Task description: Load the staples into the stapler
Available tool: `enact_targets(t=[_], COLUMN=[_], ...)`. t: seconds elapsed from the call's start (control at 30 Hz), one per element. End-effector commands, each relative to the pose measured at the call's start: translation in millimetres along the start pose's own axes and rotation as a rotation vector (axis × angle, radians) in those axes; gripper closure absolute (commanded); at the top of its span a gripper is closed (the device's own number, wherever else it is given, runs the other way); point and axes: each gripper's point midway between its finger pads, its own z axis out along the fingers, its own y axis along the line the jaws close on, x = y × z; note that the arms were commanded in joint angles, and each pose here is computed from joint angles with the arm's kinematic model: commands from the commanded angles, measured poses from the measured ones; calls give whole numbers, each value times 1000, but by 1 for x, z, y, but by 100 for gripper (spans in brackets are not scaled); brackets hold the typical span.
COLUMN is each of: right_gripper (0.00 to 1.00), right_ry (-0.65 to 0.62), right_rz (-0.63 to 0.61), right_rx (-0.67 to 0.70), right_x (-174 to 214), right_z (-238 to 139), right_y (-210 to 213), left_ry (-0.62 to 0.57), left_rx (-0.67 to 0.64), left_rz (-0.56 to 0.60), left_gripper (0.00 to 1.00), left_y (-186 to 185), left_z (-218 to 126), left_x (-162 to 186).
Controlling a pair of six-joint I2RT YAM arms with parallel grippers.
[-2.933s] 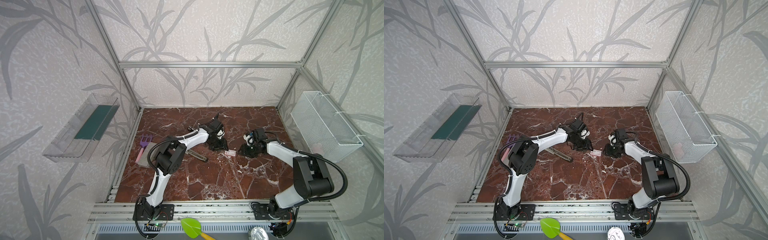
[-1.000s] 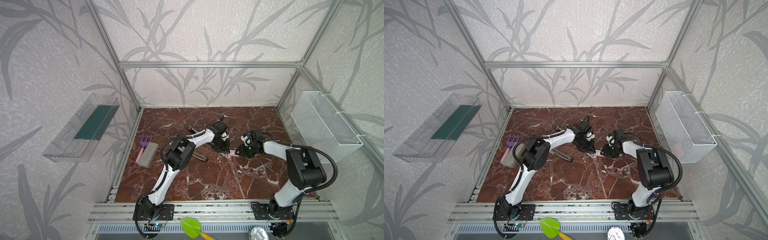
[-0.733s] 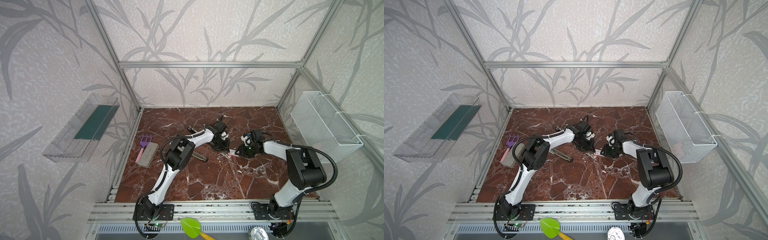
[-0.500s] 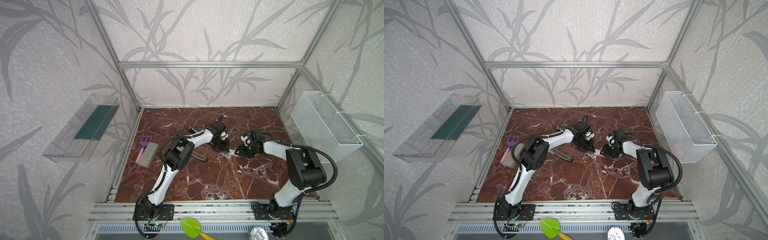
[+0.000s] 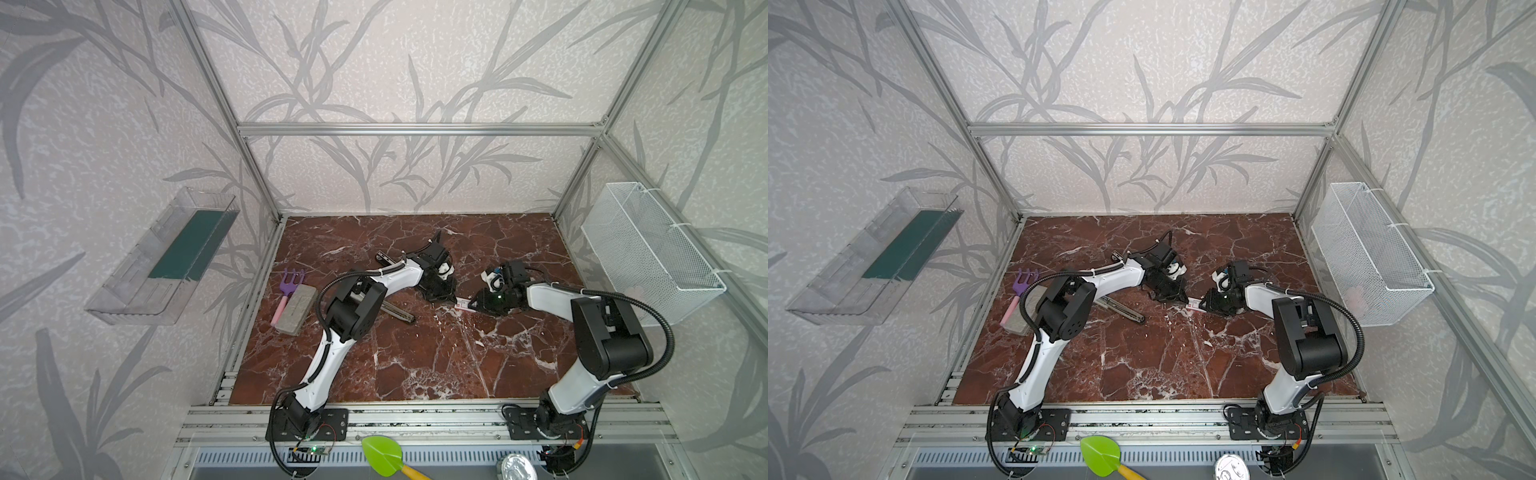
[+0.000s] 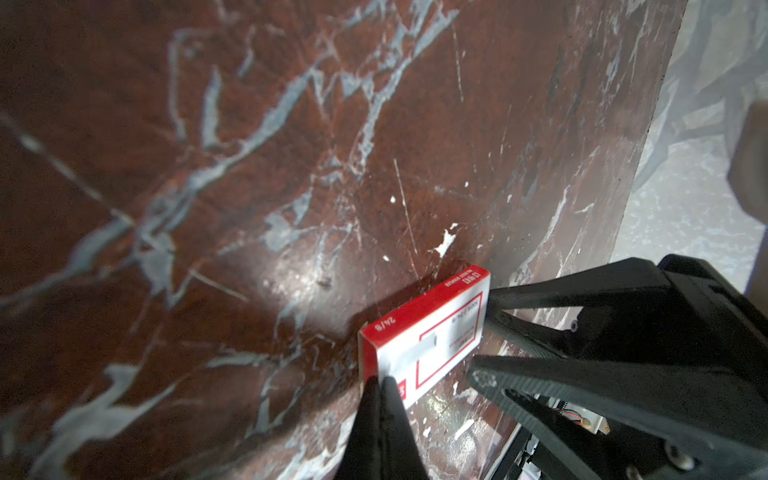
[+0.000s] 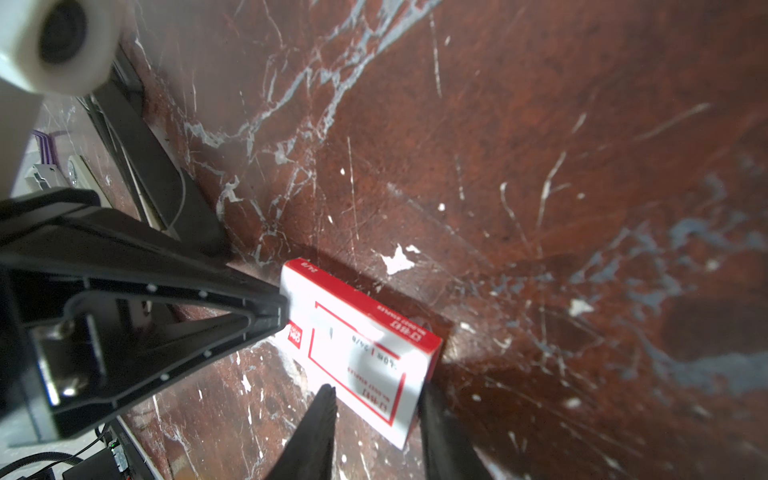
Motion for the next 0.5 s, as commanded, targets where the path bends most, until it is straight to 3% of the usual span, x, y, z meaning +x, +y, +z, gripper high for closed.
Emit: enact_targets(t=[0.0,0.27,0.47], right_gripper=[64,53,50], right_ry=[29,-19,-126], right_rz=[-21,-100,-207], right_rx=[-62,30,48], right_x=[8,3,-7], right_z=[6,-9,-27], right_y=[13,6,16], left_ry=[-19,-62,-74], left_rx=[106,112,119], left_rz=[79,94,100], left_gripper=[100,100,100], left_y=[-41,-44,-46], left_z=[-18,-37,-44], left_x=[3,2,3])
